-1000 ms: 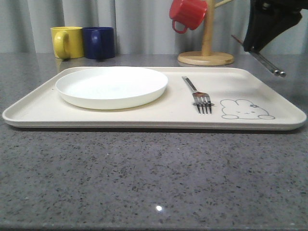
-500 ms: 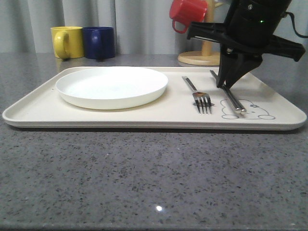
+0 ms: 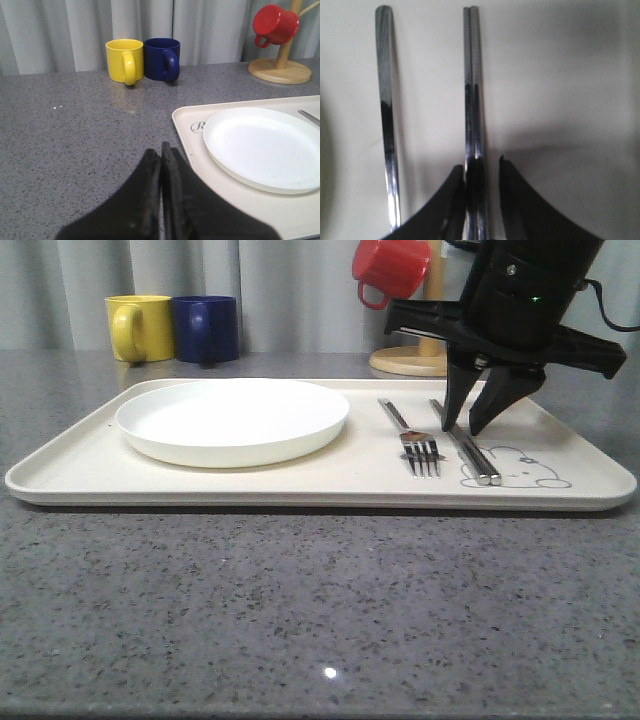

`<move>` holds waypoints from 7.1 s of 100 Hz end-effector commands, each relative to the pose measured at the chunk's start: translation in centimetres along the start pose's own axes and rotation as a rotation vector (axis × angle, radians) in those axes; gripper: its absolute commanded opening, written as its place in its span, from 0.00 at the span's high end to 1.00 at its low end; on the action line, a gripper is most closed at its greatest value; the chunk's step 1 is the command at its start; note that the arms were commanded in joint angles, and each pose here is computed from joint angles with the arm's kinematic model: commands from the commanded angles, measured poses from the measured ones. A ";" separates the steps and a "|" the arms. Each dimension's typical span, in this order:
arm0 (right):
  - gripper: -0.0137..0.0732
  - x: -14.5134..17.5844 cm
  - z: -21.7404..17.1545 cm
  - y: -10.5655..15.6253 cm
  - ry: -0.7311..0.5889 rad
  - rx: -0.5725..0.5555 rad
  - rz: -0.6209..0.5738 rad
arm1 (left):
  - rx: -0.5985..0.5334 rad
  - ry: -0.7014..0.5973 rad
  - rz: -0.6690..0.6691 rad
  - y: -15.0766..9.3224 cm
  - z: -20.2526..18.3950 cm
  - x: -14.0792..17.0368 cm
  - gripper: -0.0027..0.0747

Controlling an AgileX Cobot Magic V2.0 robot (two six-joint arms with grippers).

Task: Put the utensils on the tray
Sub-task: 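Carry the chopsticks onto the tray beside the fork and release, then raise the right gripper and move it to the spoon, then grasp the silver spoon and lower it onto the tray beside the chopsticks, then open the right gripper and lift it away from the tray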

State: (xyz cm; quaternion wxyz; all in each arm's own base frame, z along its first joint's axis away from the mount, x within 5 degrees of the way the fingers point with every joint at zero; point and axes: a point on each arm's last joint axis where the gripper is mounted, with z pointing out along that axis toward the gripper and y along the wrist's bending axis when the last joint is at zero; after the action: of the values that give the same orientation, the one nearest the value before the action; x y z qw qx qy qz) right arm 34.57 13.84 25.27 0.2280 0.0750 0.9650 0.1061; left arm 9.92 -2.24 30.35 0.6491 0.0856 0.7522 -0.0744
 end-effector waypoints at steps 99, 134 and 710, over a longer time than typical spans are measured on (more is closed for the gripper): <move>0.47 -4.1 -12.6 -13.9 -0.189 0.296 -0.035 | -0.010 -0.102 0.000 0.1 -0.2 -1.6 0.99; 0.47 -4.8 -10.9 -18.7 -0.119 0.350 -0.010 | -0.010 -0.102 0.000 0.1 -0.2 -1.6 0.99; 0.92 19.1 -21.1 -14.1 -0.947 -0.078 -0.186 | -0.010 -0.102 0.000 0.1 -0.2 -1.6 0.99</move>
State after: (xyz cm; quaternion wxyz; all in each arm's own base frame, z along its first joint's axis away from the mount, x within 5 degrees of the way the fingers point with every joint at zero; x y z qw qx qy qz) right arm 6.56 0.19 30.76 0.6132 0.0321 0.7857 0.0749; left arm 9.92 -2.23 30.35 0.6493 0.0871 0.7520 -0.0728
